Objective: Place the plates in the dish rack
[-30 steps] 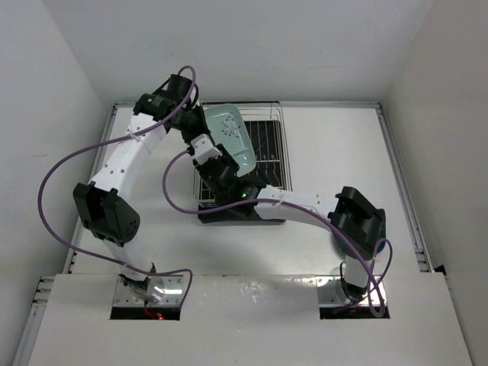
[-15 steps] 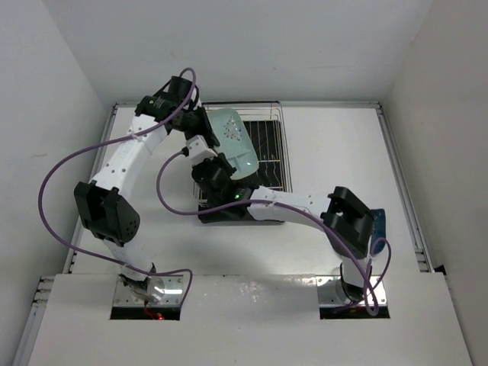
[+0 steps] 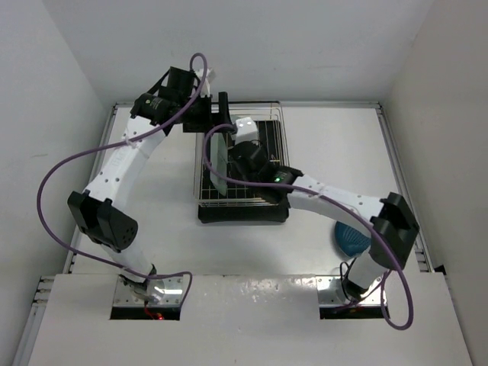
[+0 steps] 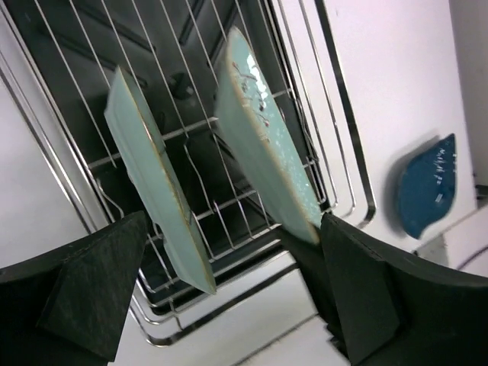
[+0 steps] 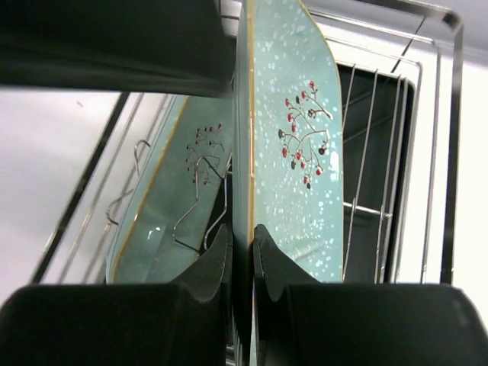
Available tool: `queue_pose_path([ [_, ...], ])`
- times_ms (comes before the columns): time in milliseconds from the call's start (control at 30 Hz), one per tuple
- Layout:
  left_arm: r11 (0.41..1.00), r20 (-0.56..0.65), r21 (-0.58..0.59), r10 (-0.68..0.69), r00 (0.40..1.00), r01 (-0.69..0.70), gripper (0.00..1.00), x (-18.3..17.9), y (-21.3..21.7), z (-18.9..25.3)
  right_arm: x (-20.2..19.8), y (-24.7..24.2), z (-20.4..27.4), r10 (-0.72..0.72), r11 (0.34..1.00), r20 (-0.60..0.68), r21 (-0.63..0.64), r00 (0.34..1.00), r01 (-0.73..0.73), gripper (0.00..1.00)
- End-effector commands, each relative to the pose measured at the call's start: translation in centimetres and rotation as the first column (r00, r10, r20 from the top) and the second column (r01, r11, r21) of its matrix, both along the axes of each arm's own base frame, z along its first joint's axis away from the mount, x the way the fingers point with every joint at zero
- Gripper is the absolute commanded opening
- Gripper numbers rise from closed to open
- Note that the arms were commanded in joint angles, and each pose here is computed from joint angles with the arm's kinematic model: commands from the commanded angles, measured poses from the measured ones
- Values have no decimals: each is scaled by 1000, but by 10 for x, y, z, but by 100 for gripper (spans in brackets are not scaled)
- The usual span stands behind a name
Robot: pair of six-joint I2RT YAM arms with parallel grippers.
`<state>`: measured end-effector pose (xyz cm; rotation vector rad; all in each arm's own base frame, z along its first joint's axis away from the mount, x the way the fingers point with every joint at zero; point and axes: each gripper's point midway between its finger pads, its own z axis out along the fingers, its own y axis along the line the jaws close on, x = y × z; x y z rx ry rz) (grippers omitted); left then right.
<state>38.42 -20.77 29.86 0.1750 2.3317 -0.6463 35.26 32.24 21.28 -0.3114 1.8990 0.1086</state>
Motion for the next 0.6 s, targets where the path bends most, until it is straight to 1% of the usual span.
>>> queue_pose_path([
  [0, 998, 216, 55, 17, 976, -29, 100, 6, 14, 53, 5, -7, 52, -30, 946, 14, 324, 999, 23, 0],
  [100, 988, 262, 126, 48, 964, -83, 100, 12, 30, 55, 4, -10, 66, -13, 898, 4, 441, 1000, 10, 0],
  [133, 983, 277, 156, 50, 960, -97, 100, 15, 35, 54, 3, -10, 70, -1, 889, 2, 459, 1000, 0, 0],
  [167, 969, 293, 200, 85, 952, -147, 100, 17, 48, 52, 1, -10, 74, 11, 880, 4, 476, 1000, -11, 0],
  [200, 957, 296, 237, 96, 950, -170, 100, 19, 55, 47, 0, -6, 78, 22, 851, -7, 525, 1000, -15, 0],
  [233, 943, 321, 272, 100, 942, -193, 100, 20, 64, 51, -4, -7, 86, 41, 831, -5, 556, 999, -31, 0],
  [267, 907, 315, 325, 162, 935, -267, 100, 23, 84, 41, -8, -5, 85, 59, 820, -12, 571, 998, -42, 0],
  [300, 888, 316, 355, 178, 932, -290, 100, 25, 94, 36, -8, -3, 84, 65, 784, -21, 620, 998, -38, 0],
  [333, 871, 320, 364, 216, 922, -330, 100, 25, 110, 36, -11, 0, 78, 95, 770, -37, 636, 995, -49, 0],
  [367, 859, 323, 371, 236, 916, -352, 100, 24, 119, 36, -13, 5, 81, 125, 744, -30, 664, 992, -74, 0],
  [400, 843, 317, 389, 257, 913, -372, 100, 22, 128, 30, -13, 7, 80, 128, 709, -40, 702, 991, -63, 0],
  [467, 833, 307, 396, 276, 911, -386, 100, 19, 138, 25, -15, 11, 82, 143, 690, -32, 720, 989, -76, 0],
  [500, 827, 289, 410, 282, 915, -385, 100, 19, 142, 16, -15, 14, 82, 146, 689, -31, 721, 989, -79, 0],
  [567, 821, 280, 416, 293, 914, -391, 100, 16, 148, 12, -17, 17, 88, 137, 681, -20, 728, 990, -80, 0],
])
